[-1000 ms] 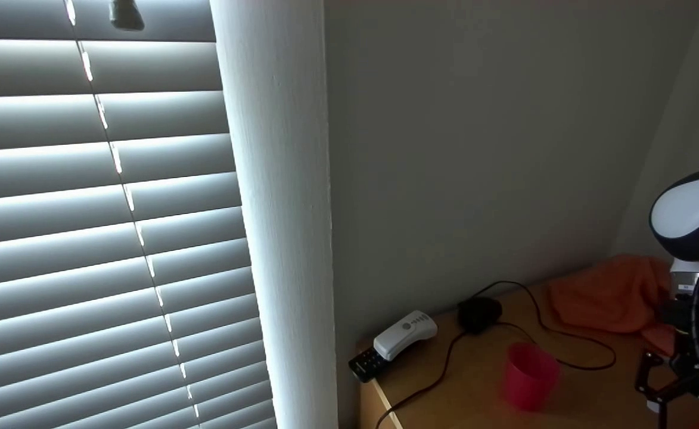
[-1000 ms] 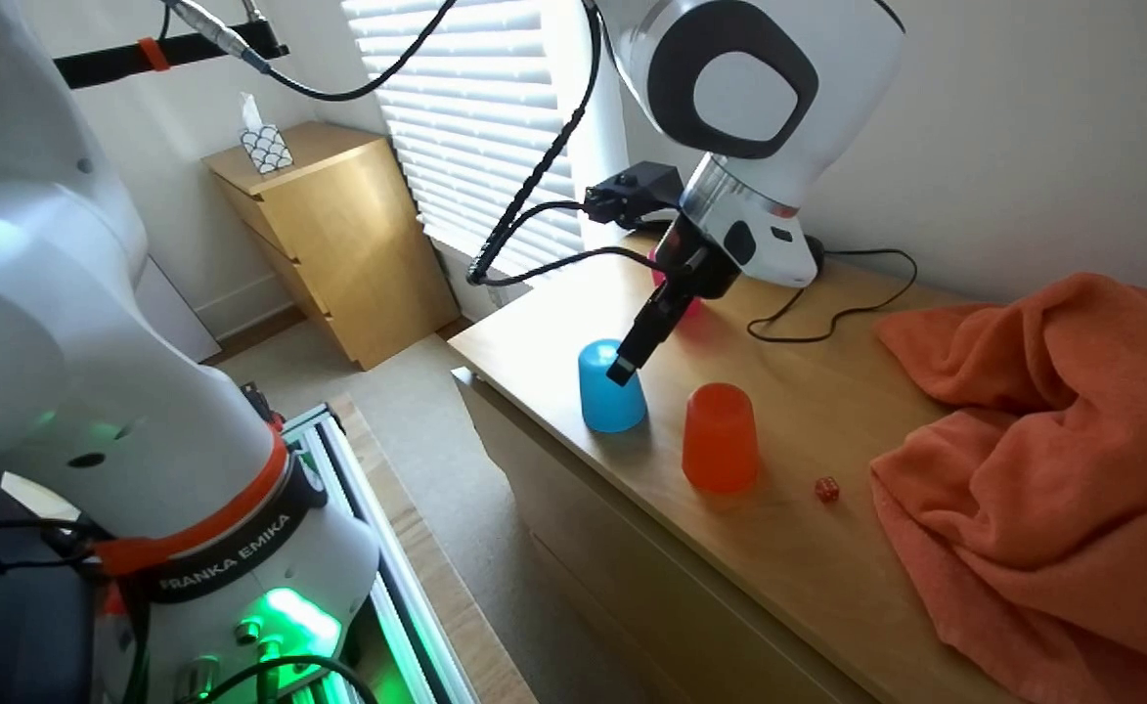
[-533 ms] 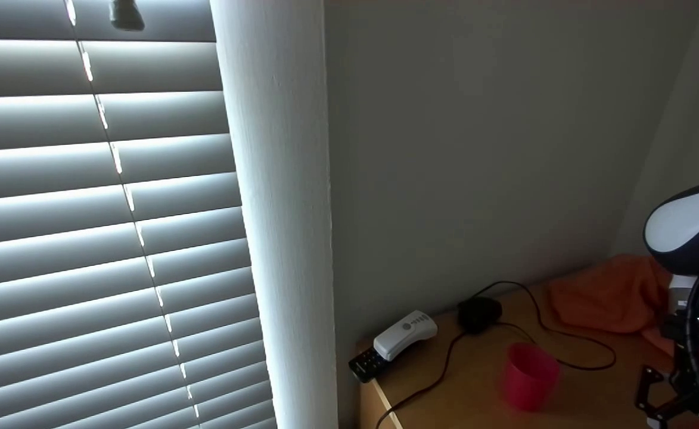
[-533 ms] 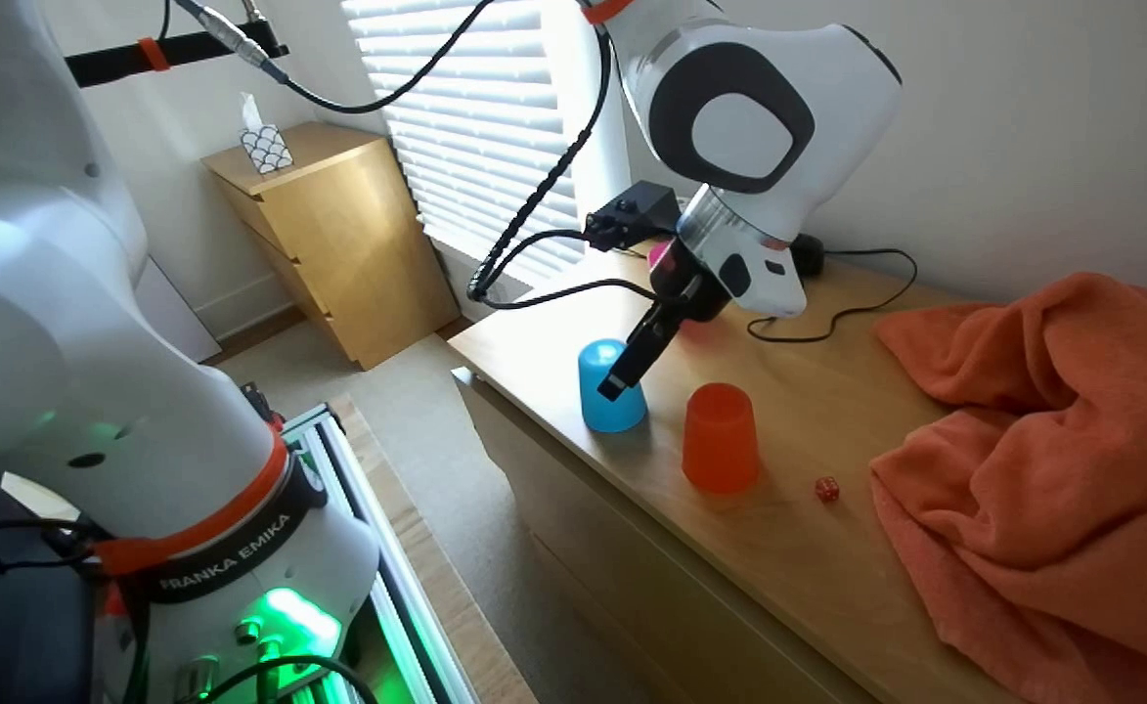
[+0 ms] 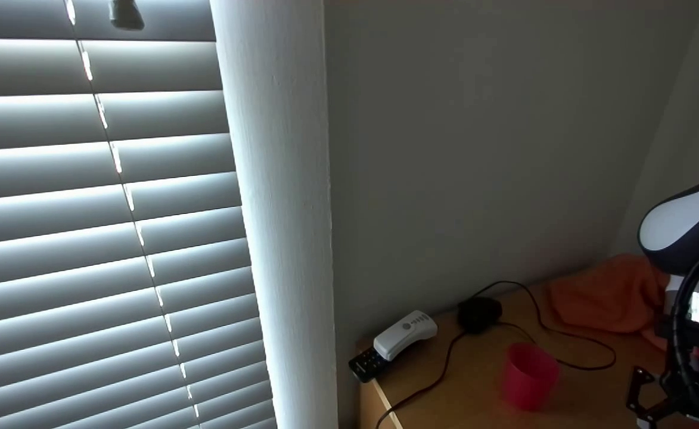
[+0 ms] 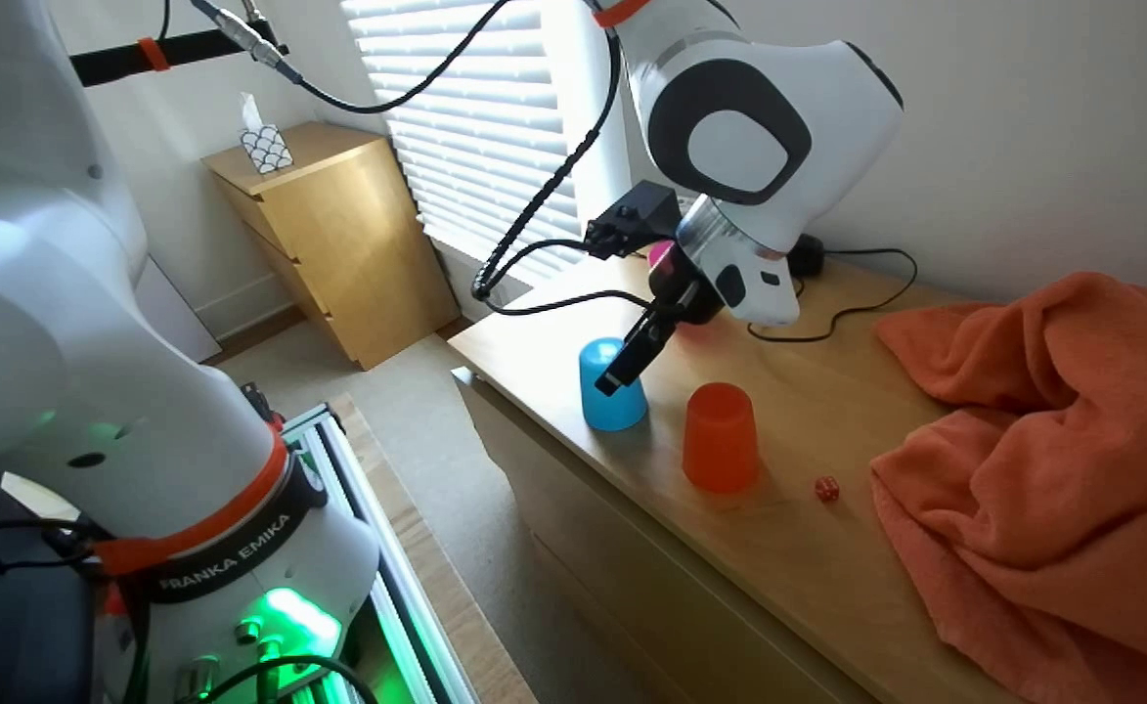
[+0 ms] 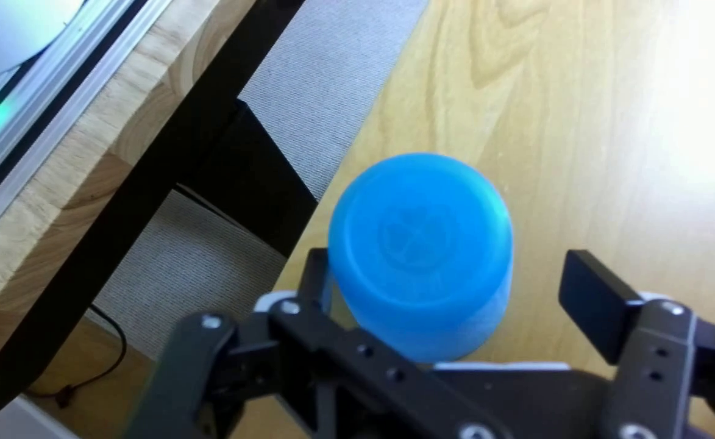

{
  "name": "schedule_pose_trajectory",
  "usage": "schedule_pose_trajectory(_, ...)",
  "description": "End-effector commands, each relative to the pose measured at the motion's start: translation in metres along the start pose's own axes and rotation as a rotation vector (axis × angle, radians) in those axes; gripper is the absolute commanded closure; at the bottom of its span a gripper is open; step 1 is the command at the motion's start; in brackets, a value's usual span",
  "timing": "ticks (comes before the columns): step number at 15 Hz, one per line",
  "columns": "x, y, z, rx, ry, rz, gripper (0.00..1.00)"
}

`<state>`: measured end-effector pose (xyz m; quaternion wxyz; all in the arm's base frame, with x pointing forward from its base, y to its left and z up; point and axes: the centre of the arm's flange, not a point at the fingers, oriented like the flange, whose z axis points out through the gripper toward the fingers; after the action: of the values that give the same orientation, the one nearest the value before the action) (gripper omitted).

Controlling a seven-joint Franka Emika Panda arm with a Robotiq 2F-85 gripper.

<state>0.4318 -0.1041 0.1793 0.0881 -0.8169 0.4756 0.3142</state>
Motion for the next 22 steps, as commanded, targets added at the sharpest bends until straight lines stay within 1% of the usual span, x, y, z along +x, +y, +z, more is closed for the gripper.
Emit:
schedule_pose_trajectory(1, 0.002, -0.003, 0.0, 0.024, -0.036, 0.006, 0.36)
schedule_pose_trajectory(2, 0.002, -0.004, 0.0, 0.034, -0.031, 0.035, 0.46)
schedule_pose_trajectory(3, 0.0, -0.007, -0.003, 0.047, -0.029, 0.058, 0.53)
schedule_pose_trajectory(6, -0.014, -0.017, -0.01, 0.074, 0.002, 0.134, 0.54)
schedule_pose_trajectory(8, -0.027, -0.024, -0.015, 0.076, 0.053, 0.18, 0.54)
schedule_pose_trajectory(10, -0.039, -0.031, -0.023, 0.084, 0.14, 0.222, 0.54)
schedule_pose_trajectory(12, -0.05, -0.04, -0.029, 0.093, 0.253, 0.262, 0.54)
schedule_pose_trajectory(17, -0.068, -0.065, -0.032, 0.06, 0.525, 0.327, 0.54)
schedule_pose_trajectory(20, -0.071, -0.074, -0.028, 0.029, 0.637, 0.358, 0.54)
schedule_pose_trajectory(22, -0.069, -0.077, -0.025, 0.008, 0.692, 0.364, 0.54)
